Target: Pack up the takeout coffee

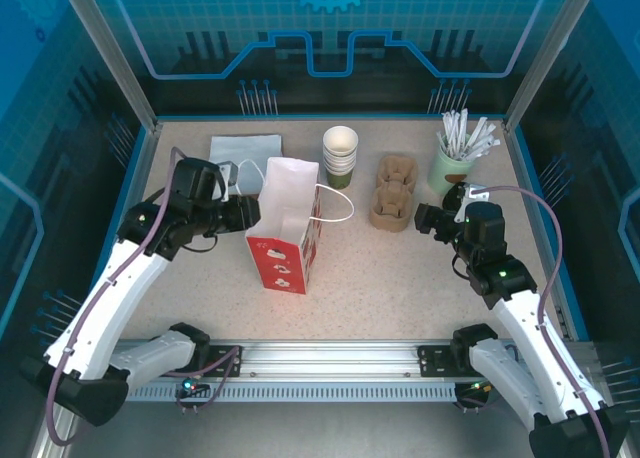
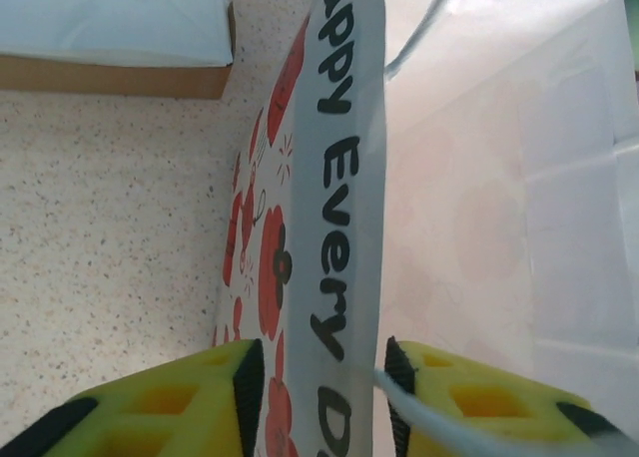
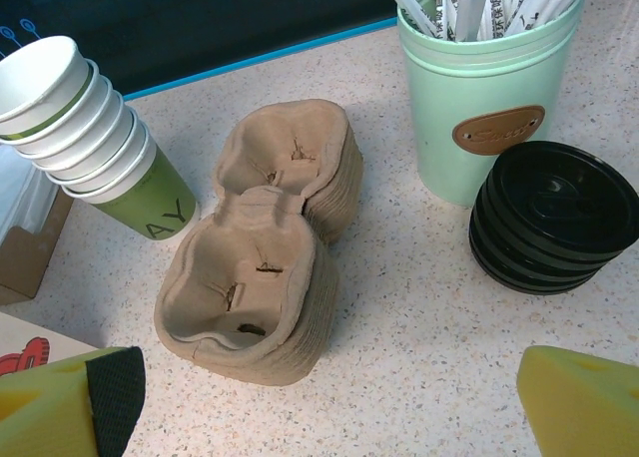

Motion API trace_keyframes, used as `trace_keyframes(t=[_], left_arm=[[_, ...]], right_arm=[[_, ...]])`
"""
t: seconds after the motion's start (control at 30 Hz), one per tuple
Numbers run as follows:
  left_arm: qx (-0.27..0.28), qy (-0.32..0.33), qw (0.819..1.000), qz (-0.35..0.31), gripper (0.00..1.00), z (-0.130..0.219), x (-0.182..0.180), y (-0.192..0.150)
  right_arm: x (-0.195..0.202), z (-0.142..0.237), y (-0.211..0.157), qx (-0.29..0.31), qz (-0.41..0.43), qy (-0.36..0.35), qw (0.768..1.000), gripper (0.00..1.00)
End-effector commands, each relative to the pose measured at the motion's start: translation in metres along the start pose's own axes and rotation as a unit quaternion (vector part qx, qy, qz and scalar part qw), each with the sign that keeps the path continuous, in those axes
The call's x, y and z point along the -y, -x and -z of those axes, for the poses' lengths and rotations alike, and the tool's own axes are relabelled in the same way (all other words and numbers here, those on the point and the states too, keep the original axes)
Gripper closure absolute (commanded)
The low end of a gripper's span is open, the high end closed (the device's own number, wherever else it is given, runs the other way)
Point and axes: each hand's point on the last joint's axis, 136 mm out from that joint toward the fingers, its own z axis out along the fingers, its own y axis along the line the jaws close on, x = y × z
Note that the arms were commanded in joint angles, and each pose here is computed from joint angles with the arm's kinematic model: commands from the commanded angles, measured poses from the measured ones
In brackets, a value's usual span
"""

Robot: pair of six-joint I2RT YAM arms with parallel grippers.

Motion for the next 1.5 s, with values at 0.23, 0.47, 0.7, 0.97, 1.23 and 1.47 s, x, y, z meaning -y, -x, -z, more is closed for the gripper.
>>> trace_keyframes(t=[0.23,0.47,0.7,0.97,1.23,1.47], left_arm=[[0.057,0.001,0.998,-0.018,1.00,-0.004,0.014,0.044],[0.098,0.025,0.995,0.006,1.00,-0.019,0.013,0.077],[0.122,0.044,0.990,0.052,1.00,-0.044,-0.002,0.106],[0.137,0.033,0.985,0.098,1.00,-0.062,-0.012,0.138],[0.138,0.036,0.984,0.104,1.00,-0.092,-0.010,0.167],[0.126,0.045,0.986,0.096,1.00,-0.122,-0.006,0.198]], right_arm=[[-0.004,0.005,0.009,0.012,0.002,0.002,1.000,0.02],[-0.003,0.006,0.009,0.012,0.002,0.001,1.000,0.02],[-0.005,0.006,0.013,0.014,0.003,0.004,1.000,0.02],[-0.008,0.006,0.015,0.013,-0.003,0.008,1.000,0.02],[-0.010,0.005,0.014,0.006,-0.004,0.011,1.000,0.02],[-0.013,0.003,0.009,-0.014,0.006,0.018,1.000,0.02]])
